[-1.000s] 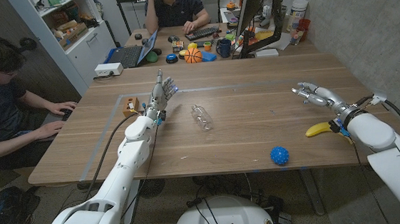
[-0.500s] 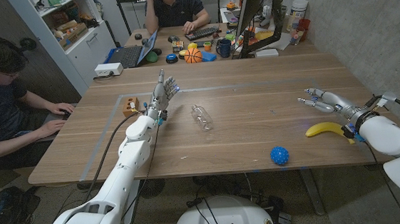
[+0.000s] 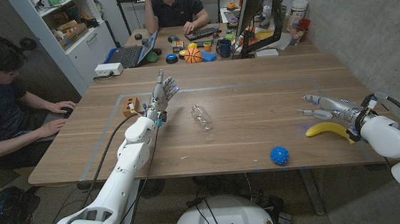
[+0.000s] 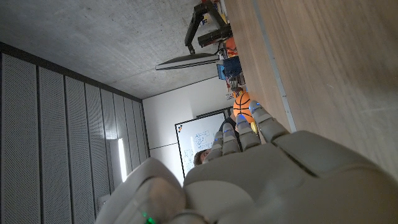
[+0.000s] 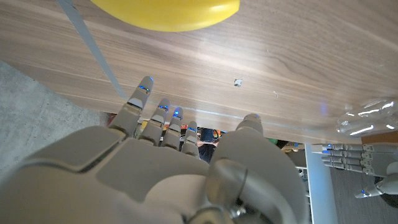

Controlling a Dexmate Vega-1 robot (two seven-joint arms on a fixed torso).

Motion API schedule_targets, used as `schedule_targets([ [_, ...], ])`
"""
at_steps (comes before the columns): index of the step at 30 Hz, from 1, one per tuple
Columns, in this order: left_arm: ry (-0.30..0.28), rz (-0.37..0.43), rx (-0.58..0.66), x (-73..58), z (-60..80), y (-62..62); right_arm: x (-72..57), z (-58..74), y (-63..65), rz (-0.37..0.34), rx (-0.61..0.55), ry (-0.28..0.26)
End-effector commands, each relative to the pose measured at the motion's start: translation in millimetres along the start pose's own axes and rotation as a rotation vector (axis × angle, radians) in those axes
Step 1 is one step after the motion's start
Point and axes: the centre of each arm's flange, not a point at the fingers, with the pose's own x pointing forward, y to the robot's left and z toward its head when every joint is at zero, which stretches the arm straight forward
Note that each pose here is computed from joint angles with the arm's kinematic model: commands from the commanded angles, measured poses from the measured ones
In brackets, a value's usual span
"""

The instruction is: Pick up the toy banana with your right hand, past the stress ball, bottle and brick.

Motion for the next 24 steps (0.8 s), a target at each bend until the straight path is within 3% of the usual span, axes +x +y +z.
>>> schedule_targets([
  [1, -0.004, 0.001, 0.021, -3.3, 7.0, -0.4, -14.6, -1.9, 7.3, 0.041, -0.179, 0.017],
  [15, -0.004, -0.013, 0.026, -2.8, 10.7, -8.8, -31.6, -22.7, 11.0, 0.063, -0.242, 0.078],
  [24, -0.013, -0.011, 0.026, -9.7, 13.3, -12.4, -40.1, -35.1, 11.5, 0.053, -0.317, 0.113],
])
